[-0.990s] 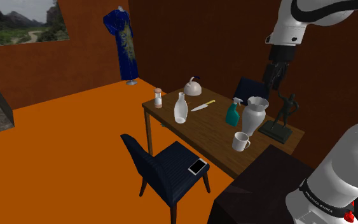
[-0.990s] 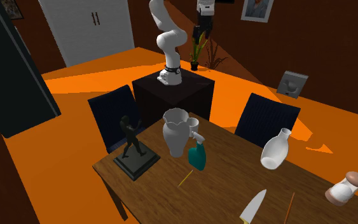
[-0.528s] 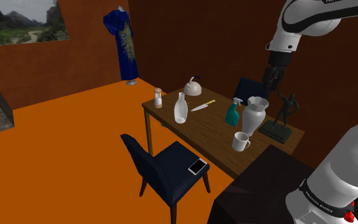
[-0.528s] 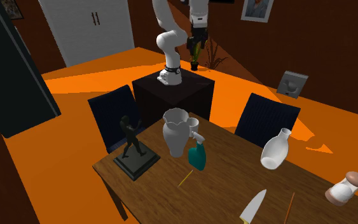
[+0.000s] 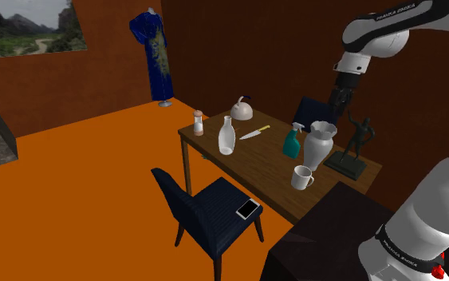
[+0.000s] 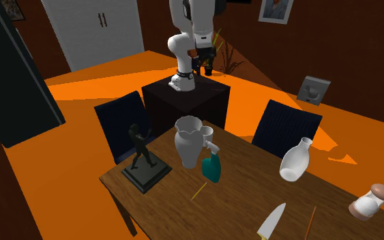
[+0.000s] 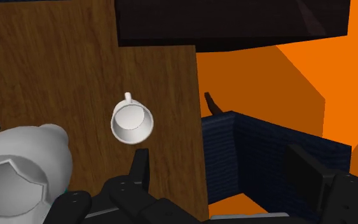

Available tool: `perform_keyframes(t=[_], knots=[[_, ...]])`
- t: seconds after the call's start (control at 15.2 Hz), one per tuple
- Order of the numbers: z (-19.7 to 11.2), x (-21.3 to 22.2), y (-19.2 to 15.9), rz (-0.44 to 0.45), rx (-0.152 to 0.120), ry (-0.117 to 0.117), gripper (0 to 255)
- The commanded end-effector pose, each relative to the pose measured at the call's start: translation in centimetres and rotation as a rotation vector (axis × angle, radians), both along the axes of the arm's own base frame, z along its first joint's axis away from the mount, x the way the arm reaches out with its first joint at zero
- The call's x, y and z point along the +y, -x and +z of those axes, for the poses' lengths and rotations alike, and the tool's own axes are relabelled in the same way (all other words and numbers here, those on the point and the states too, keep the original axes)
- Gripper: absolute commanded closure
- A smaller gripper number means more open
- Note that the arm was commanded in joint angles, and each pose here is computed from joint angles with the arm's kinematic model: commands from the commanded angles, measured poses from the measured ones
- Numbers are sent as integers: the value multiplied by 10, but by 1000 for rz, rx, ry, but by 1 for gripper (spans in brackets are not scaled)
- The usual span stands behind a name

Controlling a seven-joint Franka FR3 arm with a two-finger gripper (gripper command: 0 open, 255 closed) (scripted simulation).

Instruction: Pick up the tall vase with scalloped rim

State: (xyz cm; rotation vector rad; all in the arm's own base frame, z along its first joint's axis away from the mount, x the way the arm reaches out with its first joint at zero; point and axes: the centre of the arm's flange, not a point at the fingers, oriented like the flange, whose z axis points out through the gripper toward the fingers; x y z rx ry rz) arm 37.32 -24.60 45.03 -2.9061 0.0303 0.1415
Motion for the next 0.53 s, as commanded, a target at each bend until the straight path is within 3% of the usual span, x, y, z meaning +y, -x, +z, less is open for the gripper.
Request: perform_keyframes(t=[0.0, 0.46], knots=[[-12, -22, -8, -5, -3, -11, 0], [-56, -105, -33, -26, -14, -54, 0]])
